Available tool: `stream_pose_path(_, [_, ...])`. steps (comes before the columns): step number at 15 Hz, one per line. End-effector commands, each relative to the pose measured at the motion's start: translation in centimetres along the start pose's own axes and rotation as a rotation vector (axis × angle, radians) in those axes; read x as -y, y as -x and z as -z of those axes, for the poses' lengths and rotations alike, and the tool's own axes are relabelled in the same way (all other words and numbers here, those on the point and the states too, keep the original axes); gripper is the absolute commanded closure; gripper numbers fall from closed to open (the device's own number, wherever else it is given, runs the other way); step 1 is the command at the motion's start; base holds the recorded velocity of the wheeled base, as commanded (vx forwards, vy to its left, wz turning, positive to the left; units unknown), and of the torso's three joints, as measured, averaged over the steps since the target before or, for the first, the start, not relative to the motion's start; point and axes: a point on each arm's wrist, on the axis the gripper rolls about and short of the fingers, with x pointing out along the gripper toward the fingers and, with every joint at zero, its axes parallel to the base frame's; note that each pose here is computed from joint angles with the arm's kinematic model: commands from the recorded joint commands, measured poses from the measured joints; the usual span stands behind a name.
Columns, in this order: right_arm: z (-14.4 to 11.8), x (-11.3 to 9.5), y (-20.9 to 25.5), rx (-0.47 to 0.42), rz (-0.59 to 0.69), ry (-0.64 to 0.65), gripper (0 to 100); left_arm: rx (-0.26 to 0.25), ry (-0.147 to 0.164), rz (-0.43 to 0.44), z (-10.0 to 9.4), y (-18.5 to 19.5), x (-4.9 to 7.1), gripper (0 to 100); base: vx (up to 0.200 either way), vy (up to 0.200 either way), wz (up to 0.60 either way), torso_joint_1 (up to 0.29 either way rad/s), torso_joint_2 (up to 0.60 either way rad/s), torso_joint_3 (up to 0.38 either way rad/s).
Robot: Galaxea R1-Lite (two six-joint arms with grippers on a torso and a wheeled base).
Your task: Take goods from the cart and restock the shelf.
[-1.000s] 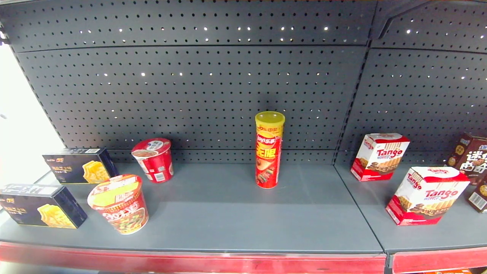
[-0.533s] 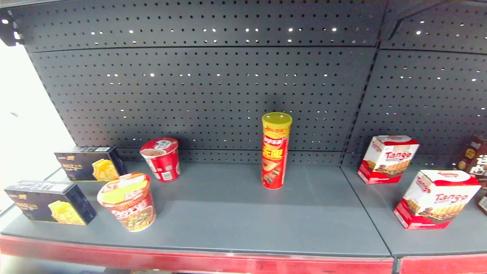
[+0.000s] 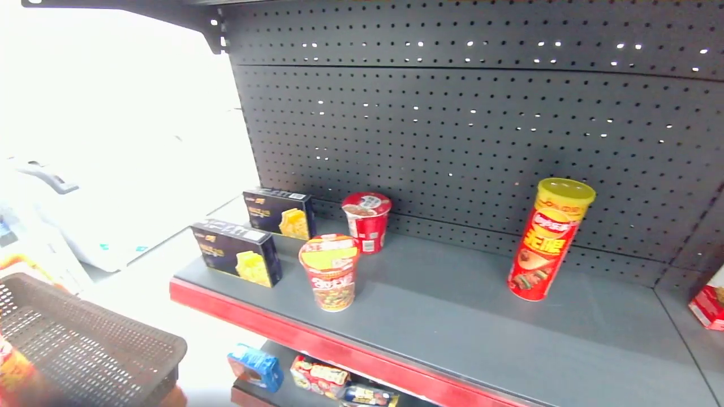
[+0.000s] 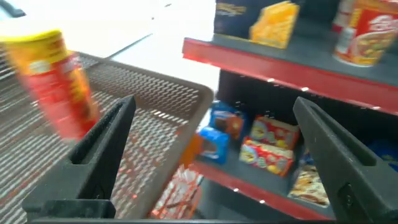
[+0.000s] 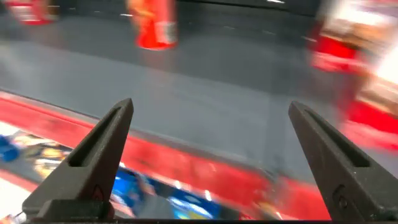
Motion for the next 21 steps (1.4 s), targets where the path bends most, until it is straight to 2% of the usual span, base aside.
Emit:
stream_pose_path(1, [-0.02, 0.0, -0.01, 0.0, 0.001, 0.0, 0, 0.0, 0.0, -0.001, 0.0, 0.0, 0.0, 0, 0.0, 0.0, 0.6, 0.002, 0.01, 0.002])
stream_pose_path(10, [-0.03, 0.0, -0.01, 0.001, 0.001, 0.0, 0, 0.001, 0.002, -0.001, -0.04, 0.01, 0.0, 0, 0.0, 0.0, 0.6, 0.003, 0.01, 0.004])
stream_pose_path(17, [0.03, 0.0, -0.02, -0.002, 0.001, -0.001, 0, 0.0, 0.002, -0.002, 0.0, 0.0, 0.0, 0, 0.0, 0.0, 0.0, 0.0, 0.0, 0.0])
stream_pose_path(19, [0.01, 0.0, -0.02, 0.0, 0.001, -0.001, 0, 0.0, -0.029, 0.007, 0.0, 0.0, 0.02, 0, 0.0, 0.0, 0.0, 0.0, 0.0, 0.0])
stream_pose_path(21, [0.03, 0.0, -0.02, -0.002, 0.001, -0.001, 0, 0.0, -0.081, 0.013, 0.0, 0.0, 0.03, 0, 0.0, 0.0, 0.0, 0.0, 0.0, 0.0])
